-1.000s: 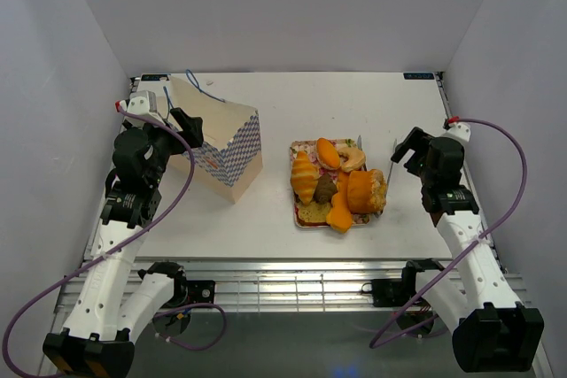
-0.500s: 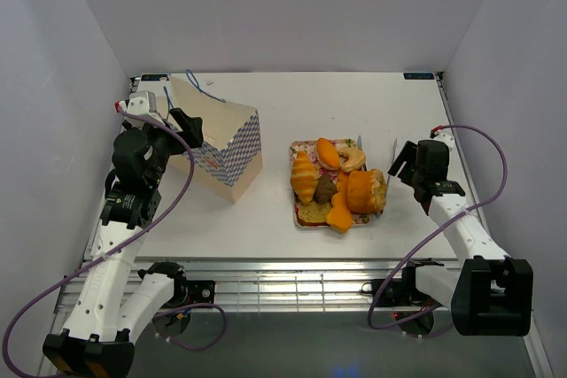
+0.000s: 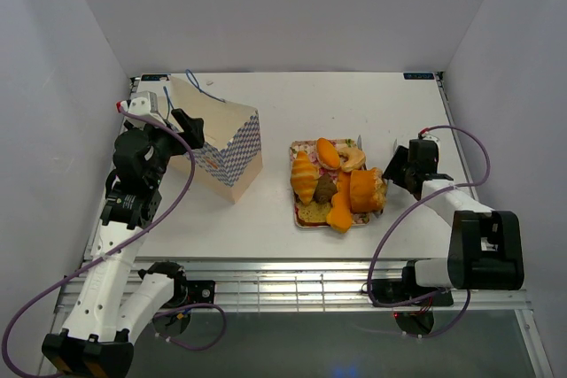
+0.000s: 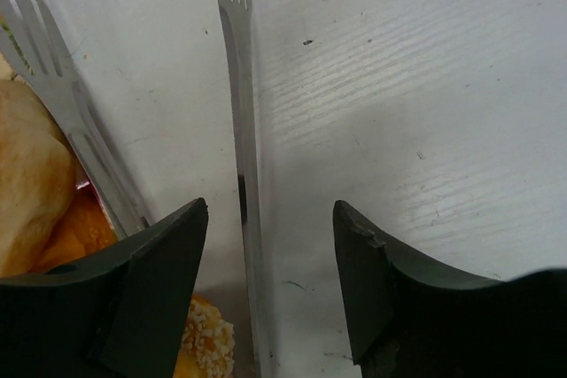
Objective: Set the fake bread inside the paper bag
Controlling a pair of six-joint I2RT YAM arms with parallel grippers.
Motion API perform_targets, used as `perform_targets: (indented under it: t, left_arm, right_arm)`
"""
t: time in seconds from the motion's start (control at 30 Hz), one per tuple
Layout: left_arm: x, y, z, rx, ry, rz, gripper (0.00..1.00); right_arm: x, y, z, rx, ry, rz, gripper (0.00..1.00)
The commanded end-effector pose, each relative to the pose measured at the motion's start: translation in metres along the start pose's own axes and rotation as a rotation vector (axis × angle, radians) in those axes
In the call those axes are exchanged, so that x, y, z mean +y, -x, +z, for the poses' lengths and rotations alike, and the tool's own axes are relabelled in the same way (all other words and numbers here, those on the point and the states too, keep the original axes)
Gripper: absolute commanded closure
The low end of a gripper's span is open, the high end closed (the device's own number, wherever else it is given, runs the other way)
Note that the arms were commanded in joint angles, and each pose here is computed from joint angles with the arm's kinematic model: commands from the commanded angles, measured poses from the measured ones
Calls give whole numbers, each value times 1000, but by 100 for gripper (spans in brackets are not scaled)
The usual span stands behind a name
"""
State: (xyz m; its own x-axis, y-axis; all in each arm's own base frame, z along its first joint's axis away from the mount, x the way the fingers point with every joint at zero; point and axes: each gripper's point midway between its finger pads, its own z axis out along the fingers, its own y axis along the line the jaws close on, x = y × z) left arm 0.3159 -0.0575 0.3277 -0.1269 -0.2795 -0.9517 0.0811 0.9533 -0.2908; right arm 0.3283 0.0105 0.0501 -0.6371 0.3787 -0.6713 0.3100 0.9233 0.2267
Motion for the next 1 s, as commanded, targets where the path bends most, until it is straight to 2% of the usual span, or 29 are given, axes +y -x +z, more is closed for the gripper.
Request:
perform_targets:
  t: [0.0,0.1,0.2,0.4,0.53,0.7,0.97]
  left_arm:
    - [-5,0,-3,-1,-26,13,2]
    - [-5,-1,-3,1,-27,16,2]
    - [-5,-1,-4,-1,-27,17,2]
    - [-5,0,-4,-1,-26,20,2]
    - [-5,-1,-4,1,-27,23,2]
    - [-7,-2,-4,5,-32,26,2]
    - [-6,-2,-4,5,-30,26,2]
  right_arm:
    - [5,18,9,-45,18,-2,37]
    - [4,12,15,-21,15,-3,45]
    - [-3,17,18,-25,11,26,49]
    - [2,26,12,-61,45,26,48]
    - [1,23,17,-39,40,25,50]
    - [-7,15,25,-7,16,30,68]
    - [-13,30,25,-33,13,61,80]
